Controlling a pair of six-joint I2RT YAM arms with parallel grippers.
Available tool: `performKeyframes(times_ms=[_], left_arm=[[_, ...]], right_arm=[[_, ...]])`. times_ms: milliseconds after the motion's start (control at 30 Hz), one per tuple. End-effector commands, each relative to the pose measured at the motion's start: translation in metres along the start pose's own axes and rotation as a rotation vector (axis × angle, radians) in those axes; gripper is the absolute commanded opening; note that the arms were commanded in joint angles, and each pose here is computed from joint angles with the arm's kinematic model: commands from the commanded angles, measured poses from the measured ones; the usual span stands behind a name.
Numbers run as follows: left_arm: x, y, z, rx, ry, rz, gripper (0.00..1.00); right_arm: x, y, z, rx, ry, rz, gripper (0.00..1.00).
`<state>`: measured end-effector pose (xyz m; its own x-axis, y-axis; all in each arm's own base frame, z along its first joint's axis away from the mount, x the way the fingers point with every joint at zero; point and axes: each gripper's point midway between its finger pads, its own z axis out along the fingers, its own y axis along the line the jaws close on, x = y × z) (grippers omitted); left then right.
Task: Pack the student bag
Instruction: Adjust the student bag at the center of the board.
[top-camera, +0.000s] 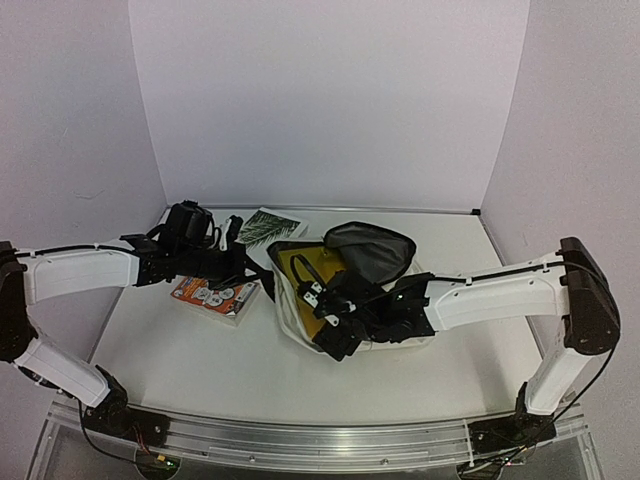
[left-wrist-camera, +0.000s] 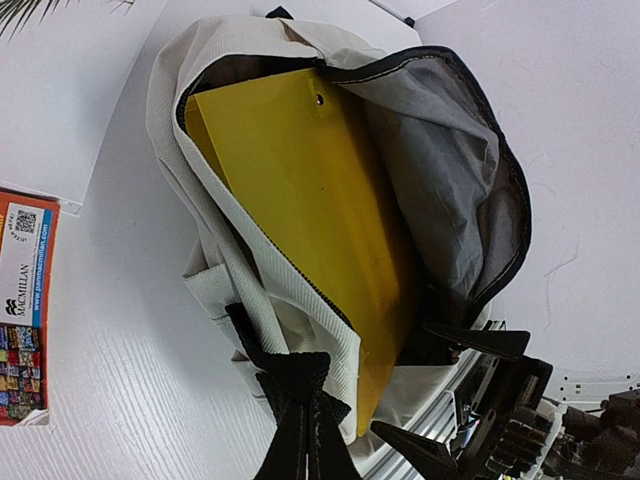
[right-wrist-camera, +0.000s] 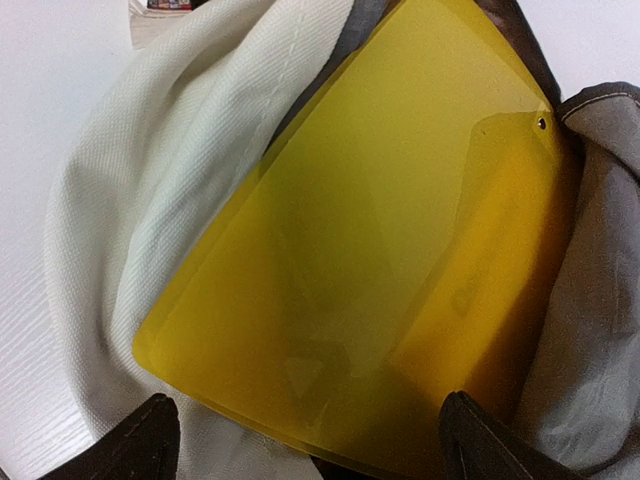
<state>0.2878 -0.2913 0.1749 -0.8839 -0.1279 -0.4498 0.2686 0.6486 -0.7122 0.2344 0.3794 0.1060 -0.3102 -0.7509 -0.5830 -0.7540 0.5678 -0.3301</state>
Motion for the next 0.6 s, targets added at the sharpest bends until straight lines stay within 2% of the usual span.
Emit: performKeyframes(times_ms=[0, 200, 433, 533, 567], left_arm=[[-0.023, -0.023, -0.018, 0.061, -0.090, 0.029, 0.00], [-0.021, -0.024, -0.019, 0.073, -0.083, 0.029, 0.00], [-0.009, -0.018, -0.016, 0.085, -0.056, -0.001, 0.00], [0.000, -0.009, -0.013, 0.072, -0.036, -0.023, 0.00], [0.004, -0.004, -0.012, 0.064, -0.028, -0.034, 0.00]], right_arm=[[0.004, 0.006, -0.004, -0.001, 0.011, -0.040, 0.89], [-0.006, -0.006, 0.007, 0.115, -0.003, -0.009, 0.89], [-0.038, -0.034, 0.007, 0.287, -0.114, 0.160, 0.89], [-0.046, -0.042, 0.012, 0.317, -0.140, 0.226, 0.82], [-0.049, -0.045, 0.013, 0.324, -0.148, 0.246, 0.77]])
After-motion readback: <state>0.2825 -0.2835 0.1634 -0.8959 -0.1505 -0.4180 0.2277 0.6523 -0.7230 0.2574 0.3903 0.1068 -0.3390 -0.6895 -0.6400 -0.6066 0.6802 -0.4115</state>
